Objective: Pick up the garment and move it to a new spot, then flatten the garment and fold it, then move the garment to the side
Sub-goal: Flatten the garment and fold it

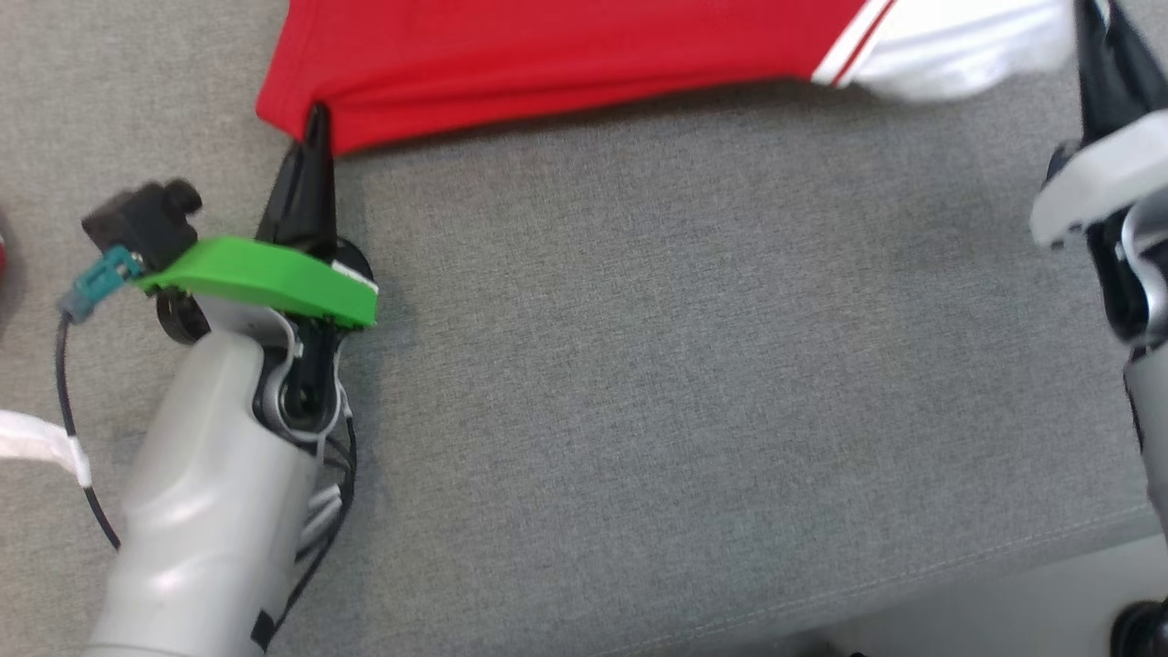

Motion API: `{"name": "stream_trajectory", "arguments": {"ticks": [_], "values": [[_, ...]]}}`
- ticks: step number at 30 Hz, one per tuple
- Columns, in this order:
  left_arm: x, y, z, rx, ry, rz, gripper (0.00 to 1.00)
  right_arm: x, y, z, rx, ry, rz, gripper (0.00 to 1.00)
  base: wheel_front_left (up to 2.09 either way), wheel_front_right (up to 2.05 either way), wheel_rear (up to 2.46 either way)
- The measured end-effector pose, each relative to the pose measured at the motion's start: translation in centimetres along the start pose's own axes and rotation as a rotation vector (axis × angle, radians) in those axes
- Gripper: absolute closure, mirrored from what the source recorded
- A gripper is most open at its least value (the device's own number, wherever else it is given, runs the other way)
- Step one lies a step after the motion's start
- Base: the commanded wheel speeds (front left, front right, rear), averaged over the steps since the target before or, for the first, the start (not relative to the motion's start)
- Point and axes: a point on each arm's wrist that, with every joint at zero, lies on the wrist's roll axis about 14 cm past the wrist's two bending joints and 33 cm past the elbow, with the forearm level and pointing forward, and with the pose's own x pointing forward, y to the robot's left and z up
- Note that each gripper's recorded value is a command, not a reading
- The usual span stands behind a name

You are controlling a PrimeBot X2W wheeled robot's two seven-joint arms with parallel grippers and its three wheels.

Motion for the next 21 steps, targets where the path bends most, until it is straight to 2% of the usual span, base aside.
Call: {"name": "stream_trajectory", "arguments": {"ticks": [4, 9, 17, 21], "values": [[-3.9, 0.2, -2.0, 0.008, 0.055, 0.023, 1.00, -4.9, 0.9, -2.5, 0.103, 0.135, 0.007, 1.00, 0.00, 0.00, 0.00], [-8.0, -0.1, -3.2, 0.008, 0.083, 0.043, 1.00, -10.3, 1.9, -4.1, 0.173, 0.260, -0.004, 1.00, 0.00, 0.00, 0.00], [-14.0, 0.4, -5.3, 0.057, 0.149, 0.127, 1.00, -15.7, 3.8, -5.1, 0.187, 0.414, -0.008, 1.00, 0.00, 0.00, 0.00], [-16.5, 0.8, -6.1, 0.066, 0.180, 0.179, 1.00, -16.8, 4.1, -4.7, 0.181, 0.432, -0.015, 1.00, 0.00, 0.00, 0.00]]}}
